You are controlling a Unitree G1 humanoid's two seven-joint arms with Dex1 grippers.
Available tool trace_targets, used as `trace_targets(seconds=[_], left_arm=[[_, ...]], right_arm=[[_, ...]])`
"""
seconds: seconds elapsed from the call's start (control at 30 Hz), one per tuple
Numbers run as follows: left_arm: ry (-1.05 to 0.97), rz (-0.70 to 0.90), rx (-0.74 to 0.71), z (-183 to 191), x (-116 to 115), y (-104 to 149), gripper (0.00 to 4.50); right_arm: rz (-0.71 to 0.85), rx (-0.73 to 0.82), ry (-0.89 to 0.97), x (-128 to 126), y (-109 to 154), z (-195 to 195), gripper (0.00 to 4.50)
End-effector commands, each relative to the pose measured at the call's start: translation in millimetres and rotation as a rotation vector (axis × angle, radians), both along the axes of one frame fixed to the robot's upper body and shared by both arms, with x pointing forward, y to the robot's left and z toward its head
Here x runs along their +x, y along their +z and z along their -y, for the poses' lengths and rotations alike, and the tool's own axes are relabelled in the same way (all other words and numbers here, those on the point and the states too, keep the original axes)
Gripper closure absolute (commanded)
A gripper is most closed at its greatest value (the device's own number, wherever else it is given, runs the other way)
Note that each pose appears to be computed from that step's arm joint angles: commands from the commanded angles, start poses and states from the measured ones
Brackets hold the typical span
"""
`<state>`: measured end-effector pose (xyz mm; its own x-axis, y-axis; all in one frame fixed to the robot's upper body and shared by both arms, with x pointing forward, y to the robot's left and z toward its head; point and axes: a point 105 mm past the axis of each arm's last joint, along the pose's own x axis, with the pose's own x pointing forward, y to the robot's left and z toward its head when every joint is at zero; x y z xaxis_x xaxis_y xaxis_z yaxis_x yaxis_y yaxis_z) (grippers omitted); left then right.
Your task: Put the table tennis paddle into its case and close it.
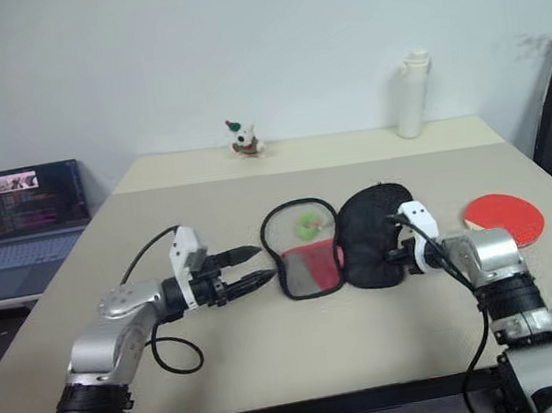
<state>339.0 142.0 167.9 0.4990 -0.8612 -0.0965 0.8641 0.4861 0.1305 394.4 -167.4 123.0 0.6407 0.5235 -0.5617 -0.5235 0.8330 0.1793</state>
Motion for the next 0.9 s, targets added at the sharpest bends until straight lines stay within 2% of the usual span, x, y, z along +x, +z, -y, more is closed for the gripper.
trace_targets(seconds=[0.03, 0.3, 0.53, 0.63, 0.77, 0.9], left_arm=[[-0.019, 0.043, 0.002, 5, -5, 10, 1.05], [-0.021, 0.04, 0.004, 6, -8, 9, 1.05], [-0.025, 0.043, 0.007, 7, -8, 10, 1.05], [-0.032, 0.046, 0.008, 9, -7, 11, 1.05], [-0.044, 0.048, 0.006, 11, -7, 12, 1.05], [-0.052, 0.047, 0.006, 14, -5, 11, 1.05]], right_arm=[[0.048, -0.058, 0.061, 8, 10, 6, 4.48], [0.077, -0.175, 0.087, 28, 11, 20, 4.48], [0.089, -0.196, 0.078, 34, 15, 30, 4.48], [0.098, -0.196, 0.059, 36, 17, 35, 3.85], [0.128, -0.223, 0.043, 38, 22, 42, 2.48], [0.316, -0.397, 0.028, 48, 47, 60, 1.1]])
